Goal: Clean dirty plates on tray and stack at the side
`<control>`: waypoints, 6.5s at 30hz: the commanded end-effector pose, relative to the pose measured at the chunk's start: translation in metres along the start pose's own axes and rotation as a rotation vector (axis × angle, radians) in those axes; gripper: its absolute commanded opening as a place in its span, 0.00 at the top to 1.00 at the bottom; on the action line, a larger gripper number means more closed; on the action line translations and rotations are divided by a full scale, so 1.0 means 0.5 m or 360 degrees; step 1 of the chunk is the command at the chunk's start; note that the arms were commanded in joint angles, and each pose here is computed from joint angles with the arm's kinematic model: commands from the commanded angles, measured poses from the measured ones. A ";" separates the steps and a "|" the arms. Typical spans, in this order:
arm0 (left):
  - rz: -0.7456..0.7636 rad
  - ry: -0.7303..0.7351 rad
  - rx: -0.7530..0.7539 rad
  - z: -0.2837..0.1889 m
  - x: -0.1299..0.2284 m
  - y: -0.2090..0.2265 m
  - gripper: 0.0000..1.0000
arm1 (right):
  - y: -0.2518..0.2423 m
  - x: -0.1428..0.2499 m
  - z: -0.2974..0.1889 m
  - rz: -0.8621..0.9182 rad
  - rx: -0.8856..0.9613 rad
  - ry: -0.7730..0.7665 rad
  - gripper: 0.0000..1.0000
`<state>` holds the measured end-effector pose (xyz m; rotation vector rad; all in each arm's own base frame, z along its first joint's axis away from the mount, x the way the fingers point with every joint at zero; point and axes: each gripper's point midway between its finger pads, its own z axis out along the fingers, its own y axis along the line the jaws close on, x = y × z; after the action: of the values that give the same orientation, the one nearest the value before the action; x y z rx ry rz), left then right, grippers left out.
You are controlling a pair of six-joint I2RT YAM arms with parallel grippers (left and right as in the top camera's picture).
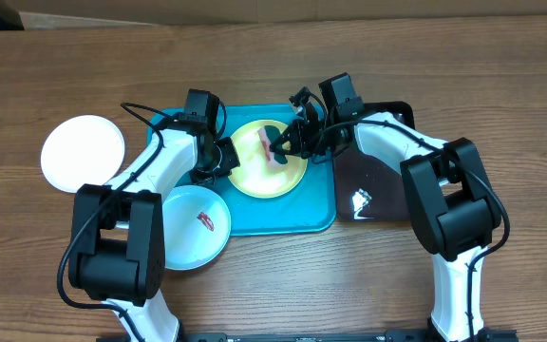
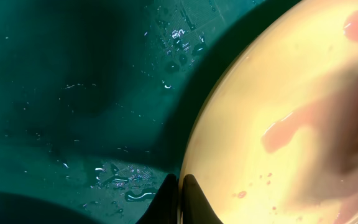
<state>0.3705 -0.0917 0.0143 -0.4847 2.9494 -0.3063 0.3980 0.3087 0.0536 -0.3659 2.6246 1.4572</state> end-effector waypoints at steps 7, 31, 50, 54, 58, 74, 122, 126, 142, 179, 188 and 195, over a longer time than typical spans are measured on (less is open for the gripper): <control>0.0044 0.0026 -0.0010 0.009 0.010 0.001 0.95 | 0.079 -0.038 -0.170 -0.0174 0.0189 -0.0165 0.96; 0.0044 0.0023 -0.0003 0.009 0.009 -0.001 0.90 | -0.244 0.067 -0.403 0.0206 0.1524 -0.0029 0.54; 0.0047 0.0003 0.0001 0.012 0.005 -0.001 0.55 | -0.268 -0.009 -0.561 0.0461 0.1558 -0.0409 0.16; 0.0044 -0.0007 0.0007 0.015 0.004 -0.002 0.57 | -0.292 0.005 -0.599 0.0543 0.1574 -0.0435 0.00; 0.0045 -0.0023 0.0015 0.024 0.005 0.001 0.57 | -0.302 0.008 -0.617 0.0574 0.1581 -0.0458 0.00; 0.0042 -0.0033 0.0034 0.028 0.004 -0.002 0.96 | -0.302 0.008 -0.617 0.0574 0.1581 -0.0458 0.00; 0.0663 -0.0595 0.0084 -0.289 -0.164 -0.192 0.96 | -0.302 0.008 -0.617 0.0574 0.1581 -0.0458 0.00; 0.0784 -0.0686 0.0085 -0.317 -0.141 -0.267 0.96 | -0.302 0.008 -0.617 0.0574 0.1581 -0.0458 0.00; 0.1167 -0.1430 -0.0637 -0.433 0.007 -0.441 0.96 | -0.302 0.008 -0.617 0.0574 0.1580 -0.0458 0.00; 0.1302 -0.1823 -0.0985 -0.535 0.115 -0.493 0.96 | -0.302 0.008 -0.617 0.0574 0.1580 -0.0458 0.00; 0.1283 -0.1807 -0.0989 -0.532 0.100 -0.487 0.96 | -0.302 0.008 -0.617 0.0574 0.1581 -0.0458 0.00; 0.1164 -0.1773 -0.1062 -0.533 0.034 -0.444 0.96 | -0.302 0.008 -0.617 0.0574 0.1580 -0.0458 0.00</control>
<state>0.3662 -0.2787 0.2929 0.4390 1.8434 0.7957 0.4339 -0.0295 0.0850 0.4005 2.8505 0.0824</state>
